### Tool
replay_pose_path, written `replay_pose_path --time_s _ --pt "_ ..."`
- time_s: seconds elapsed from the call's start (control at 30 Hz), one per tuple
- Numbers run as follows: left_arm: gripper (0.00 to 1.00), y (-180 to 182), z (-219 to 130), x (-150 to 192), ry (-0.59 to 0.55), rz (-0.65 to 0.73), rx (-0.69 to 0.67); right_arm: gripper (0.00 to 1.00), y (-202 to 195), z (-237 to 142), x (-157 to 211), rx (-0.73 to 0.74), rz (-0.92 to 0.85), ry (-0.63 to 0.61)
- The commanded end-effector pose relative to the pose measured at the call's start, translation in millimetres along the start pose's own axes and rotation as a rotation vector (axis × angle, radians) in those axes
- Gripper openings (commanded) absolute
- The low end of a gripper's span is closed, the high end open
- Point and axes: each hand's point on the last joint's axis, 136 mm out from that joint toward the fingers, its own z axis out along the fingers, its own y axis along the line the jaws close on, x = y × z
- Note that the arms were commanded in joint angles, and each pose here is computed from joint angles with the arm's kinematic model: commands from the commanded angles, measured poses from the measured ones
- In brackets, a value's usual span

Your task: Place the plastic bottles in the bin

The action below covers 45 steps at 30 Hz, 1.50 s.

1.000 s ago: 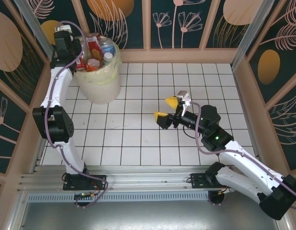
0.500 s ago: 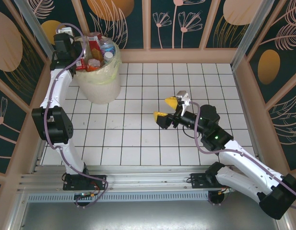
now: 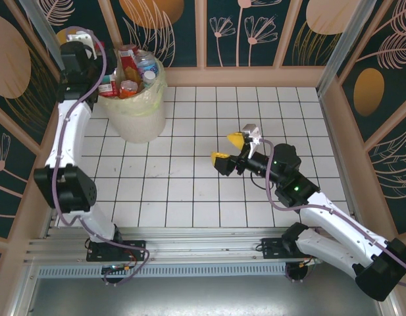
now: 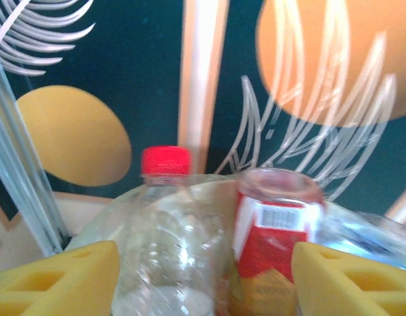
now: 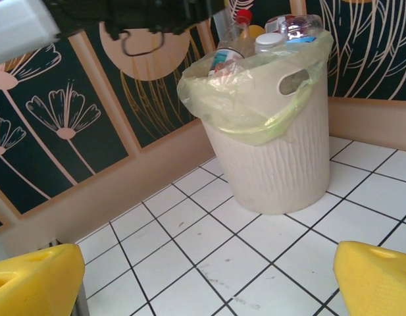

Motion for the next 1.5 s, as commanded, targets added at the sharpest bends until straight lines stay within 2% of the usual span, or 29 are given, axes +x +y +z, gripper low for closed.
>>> replay_pose_path --time_s 0.0,0.17,0.4,0.57,0.7,0.87,1.0,1.17,1.3,1.47 --pt "0.82 -28.0 -41.7 -26.5 -0.094 -0.028 0.148 0.98 -6.2 -2.4 -7.9 0.046 -0.032 -0.026" --pt "0.99 -55.5 -89.5 -12.6 -0.128 -0.063 0.311 0.98 -11.0 -2.9 -8.8 0.075 -0.050 -0.028" --pt "0.99 -86.4 -141.0 38.0 -0.112 -0.058 0.313 0.99 -30.5 -5.7 -7.3 0.186 -0.069 -0.031" --pt "0.99 -85.6 -171.6 64.3 -0.137 -0.112 0.301 0.99 -56.6 -13.0 2.6 0.325 -0.109 -0.027" --pt "0.99 -85.4 -185.0 97.7 -0.120 -0.122 0.290 0.99 -75.5 -23.8 8.2 0.434 -0.142 -0.034" --pt "0.99 -74.8 -181.2 144.2 -0.075 -0.156 0.240 0.99 -113.3 -40.6 18.4 0.630 -0.119 -0.007" --pt "0.99 -57.7 -170.7 185.8 -0.043 -0.190 0.166 0.99 -131.7 -44.5 29.6 0.681 -0.077 0.006" --pt "0.99 -33.7 -158.5 230.3 0.010 -0.187 0.047 0.99 -149.9 -56.9 37.9 0.733 -0.030 -0.038" --pt "0.99 -17.9 -150.0 257.1 0.044 -0.179 -0.039 0.99 -181.9 -79.8 44.6 0.851 -0.003 -0.067" --pt "0.99 15.3 -144.1 272.9 0.007 -0.097 -0.220 0.99 -232.5 -126.6 55.5 1.022 0.054 -0.149"
